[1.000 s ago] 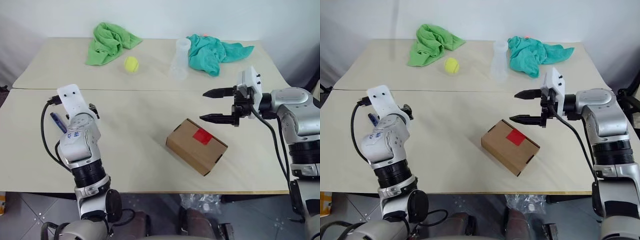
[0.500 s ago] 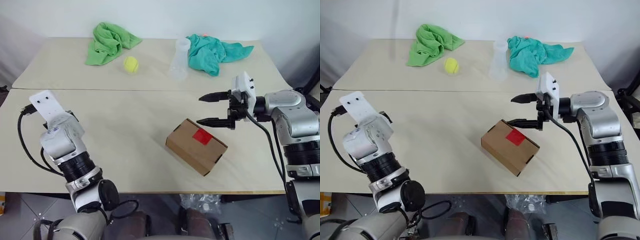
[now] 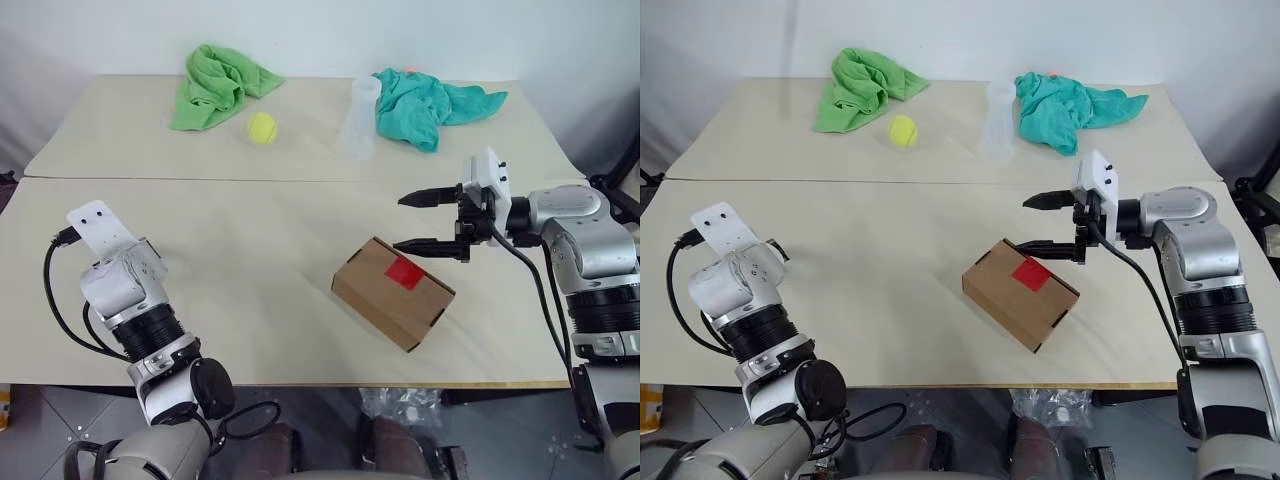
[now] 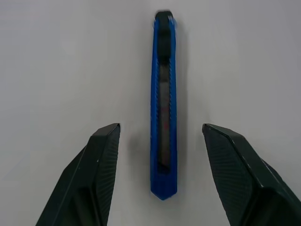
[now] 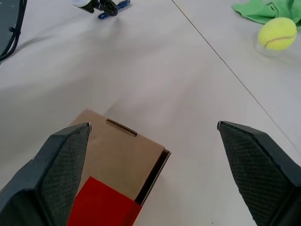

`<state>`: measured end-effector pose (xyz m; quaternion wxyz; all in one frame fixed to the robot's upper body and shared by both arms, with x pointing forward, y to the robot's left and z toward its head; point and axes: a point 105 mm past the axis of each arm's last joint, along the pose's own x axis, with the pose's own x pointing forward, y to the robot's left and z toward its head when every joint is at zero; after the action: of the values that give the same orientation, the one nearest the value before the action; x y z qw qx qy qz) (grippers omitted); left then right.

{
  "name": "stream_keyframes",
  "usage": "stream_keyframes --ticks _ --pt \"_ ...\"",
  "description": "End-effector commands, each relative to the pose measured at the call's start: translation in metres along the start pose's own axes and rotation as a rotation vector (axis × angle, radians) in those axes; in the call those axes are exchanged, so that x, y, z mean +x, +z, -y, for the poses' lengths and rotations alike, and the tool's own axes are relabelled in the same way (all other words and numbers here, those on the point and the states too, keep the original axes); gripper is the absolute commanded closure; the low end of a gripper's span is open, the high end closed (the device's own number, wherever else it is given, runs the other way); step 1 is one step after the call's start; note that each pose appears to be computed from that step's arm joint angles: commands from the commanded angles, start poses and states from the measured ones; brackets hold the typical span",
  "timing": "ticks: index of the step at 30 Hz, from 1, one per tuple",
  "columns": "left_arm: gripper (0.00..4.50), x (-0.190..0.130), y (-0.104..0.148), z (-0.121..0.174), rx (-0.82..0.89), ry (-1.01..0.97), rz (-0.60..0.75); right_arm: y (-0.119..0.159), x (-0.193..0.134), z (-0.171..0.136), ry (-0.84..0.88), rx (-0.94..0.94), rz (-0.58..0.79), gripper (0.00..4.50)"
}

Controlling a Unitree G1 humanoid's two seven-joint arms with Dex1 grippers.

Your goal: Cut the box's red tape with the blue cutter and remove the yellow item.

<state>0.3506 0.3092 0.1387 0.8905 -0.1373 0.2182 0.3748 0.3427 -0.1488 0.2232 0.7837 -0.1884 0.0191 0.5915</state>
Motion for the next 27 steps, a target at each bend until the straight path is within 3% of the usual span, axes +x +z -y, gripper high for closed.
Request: stream_keyframes --ticks 1,6,9,12,15,21,27 --pt "1.59 0.003 0.004 -0.010 -0.008 0.019 0.010 0.016 -0.007 0.000 -0.020 -0.051 0.045 0.00" --pt "1.59 0.007 -0.007 -0.015 -0.005 0.023 -0.034 0.015 -0.008 0.000 -0.029 -0.049 0.042 0.00" --pt "2.15 0.008 -0.011 -0.022 -0.012 0.051 -0.055 0.015 -0.009 0.000 -0.035 -0.048 0.040 0.00" --pt "2.98 0.009 -0.013 -0.025 -0.011 0.058 -0.063 0.014 -0.009 0.001 -0.036 -0.048 0.038 0.00" --pt "2.98 0.008 -0.014 -0.031 -0.013 0.089 -0.068 0.014 -0.009 0.001 -0.040 -0.048 0.034 0.00" --pt "4.23 0.008 -0.017 -0.038 -0.020 0.111 -0.074 0.015 -0.011 0.003 -0.048 -0.050 0.027 0.00" --pt "4.23 0.006 -0.017 -0.043 -0.001 0.110 -0.087 0.016 -0.014 0.003 -0.059 -0.059 0.016 0.00"
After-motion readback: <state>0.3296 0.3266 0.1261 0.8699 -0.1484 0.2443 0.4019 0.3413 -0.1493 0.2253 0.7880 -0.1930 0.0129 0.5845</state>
